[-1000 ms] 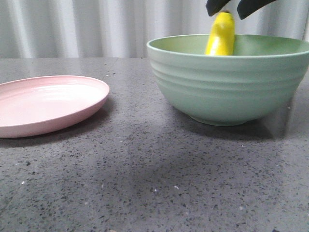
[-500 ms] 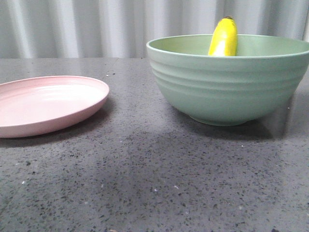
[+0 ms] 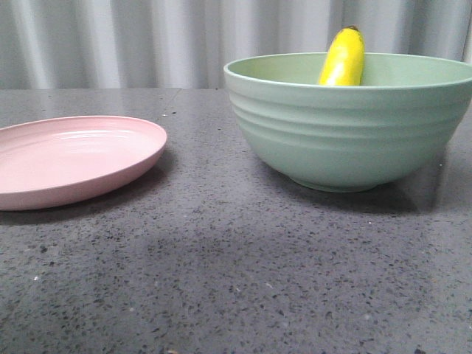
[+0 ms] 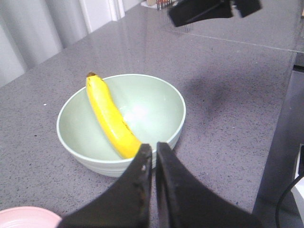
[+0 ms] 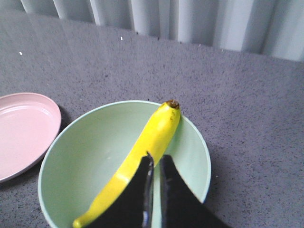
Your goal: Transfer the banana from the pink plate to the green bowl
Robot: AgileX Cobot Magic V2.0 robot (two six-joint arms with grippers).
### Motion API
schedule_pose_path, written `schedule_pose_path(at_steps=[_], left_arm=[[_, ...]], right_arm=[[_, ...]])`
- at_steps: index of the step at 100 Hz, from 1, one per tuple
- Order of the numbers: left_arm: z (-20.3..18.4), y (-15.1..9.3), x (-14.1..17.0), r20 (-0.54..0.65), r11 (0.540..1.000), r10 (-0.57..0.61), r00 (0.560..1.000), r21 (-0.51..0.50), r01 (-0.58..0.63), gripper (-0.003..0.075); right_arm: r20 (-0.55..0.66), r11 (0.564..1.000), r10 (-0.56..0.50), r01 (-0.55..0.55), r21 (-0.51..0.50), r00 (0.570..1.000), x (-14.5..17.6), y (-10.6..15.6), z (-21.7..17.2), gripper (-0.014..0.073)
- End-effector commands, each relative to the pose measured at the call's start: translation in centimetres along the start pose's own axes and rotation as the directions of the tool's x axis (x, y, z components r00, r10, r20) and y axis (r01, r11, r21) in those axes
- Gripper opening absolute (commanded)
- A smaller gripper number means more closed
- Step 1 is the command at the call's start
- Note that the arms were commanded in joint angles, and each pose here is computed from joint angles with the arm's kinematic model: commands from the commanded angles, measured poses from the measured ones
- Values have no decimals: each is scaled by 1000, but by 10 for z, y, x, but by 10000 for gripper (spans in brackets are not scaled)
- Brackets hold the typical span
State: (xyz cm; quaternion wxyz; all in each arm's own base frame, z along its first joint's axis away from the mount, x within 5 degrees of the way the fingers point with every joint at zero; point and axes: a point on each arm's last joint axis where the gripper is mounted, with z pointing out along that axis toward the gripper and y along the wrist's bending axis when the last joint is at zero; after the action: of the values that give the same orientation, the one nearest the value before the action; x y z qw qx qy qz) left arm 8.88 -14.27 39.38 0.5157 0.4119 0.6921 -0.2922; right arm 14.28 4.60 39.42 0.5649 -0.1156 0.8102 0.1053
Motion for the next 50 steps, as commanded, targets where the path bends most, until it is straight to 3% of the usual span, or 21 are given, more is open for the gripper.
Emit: schedule_pose_path(at_steps=[1, 16, 34, 50], left_arm=[[-23, 0, -5, 172, 999, -24, 985, -17, 28, -20], [-52, -2, 19, 272, 999, -15, 962, -32, 25, -20], [-72, -5, 56, 301, 999, -13, 953, -33, 24, -20], [-84, -7, 78, 332, 999, -10, 943, -34, 22, -20]], right_arm=[[173, 1000, -22, 19, 19, 985, 1, -2, -22, -64], [285, 997, -71, 59, 50, 956, 37, -4, -38, -64], [439, 994, -105, 83, 70, 892, 77, -5, -50, -64], [466, 994, -106, 82, 71, 878, 106, -5, -56, -64]])
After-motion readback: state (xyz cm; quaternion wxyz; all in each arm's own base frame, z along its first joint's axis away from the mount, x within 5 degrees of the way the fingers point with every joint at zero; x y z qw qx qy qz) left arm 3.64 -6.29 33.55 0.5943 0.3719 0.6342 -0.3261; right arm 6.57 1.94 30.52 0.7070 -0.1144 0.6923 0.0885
